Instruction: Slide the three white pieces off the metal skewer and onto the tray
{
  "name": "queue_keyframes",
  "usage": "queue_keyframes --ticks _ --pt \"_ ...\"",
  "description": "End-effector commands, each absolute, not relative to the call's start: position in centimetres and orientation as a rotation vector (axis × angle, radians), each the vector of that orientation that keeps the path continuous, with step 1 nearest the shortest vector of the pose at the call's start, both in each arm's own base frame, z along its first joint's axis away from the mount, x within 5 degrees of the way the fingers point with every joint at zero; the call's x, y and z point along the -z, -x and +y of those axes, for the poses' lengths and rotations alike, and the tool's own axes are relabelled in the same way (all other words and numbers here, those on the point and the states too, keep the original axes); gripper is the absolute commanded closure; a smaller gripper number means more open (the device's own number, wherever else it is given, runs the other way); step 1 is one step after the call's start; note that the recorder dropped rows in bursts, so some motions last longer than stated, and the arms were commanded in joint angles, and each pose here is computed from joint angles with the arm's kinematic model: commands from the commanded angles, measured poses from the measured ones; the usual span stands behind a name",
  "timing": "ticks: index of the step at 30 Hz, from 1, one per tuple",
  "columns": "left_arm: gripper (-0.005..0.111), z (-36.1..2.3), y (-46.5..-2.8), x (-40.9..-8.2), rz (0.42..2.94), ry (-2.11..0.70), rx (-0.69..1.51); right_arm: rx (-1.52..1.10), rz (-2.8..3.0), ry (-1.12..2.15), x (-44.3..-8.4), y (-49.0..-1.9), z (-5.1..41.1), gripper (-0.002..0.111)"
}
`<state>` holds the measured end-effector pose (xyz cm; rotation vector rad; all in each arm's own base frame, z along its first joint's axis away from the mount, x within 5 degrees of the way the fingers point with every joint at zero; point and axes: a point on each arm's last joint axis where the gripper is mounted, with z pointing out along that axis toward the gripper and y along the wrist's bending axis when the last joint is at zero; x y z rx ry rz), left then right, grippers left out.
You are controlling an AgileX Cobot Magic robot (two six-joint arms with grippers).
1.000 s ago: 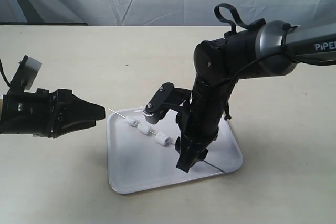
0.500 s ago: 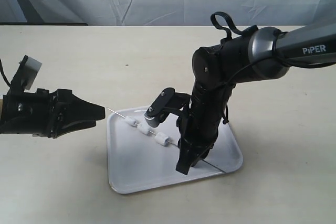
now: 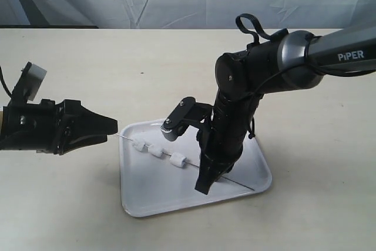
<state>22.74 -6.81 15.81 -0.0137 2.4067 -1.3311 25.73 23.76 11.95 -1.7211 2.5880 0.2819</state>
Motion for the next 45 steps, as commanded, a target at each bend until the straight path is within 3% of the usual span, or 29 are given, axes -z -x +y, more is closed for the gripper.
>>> queue_keyframes --ticks 1,21,29,45 --pt "0.063 -6.9 -22.7 -15.8 2.401 0.025 1.344 -0.297 2.619 1.731 -11.5 -25.6 23.7 0.109" --pt "0.064 -7.6 -22.8 -17.5 2.3 0.328 1.687 -0.26 2.588 1.66 -17.9 -24.6 22.5 0.109" --pt "0.065 -7.5 -22.8 -17.2 2.332 0.384 1.669 -0.261 2.59 1.57 -20.6 -23.9 21.9 0.109" --pt "0.067 -7.3 -23.1 -17.0 2.325 0.428 1.615 -0.537 2.594 1.476 -23.1 -22.3 22.5 0.109"
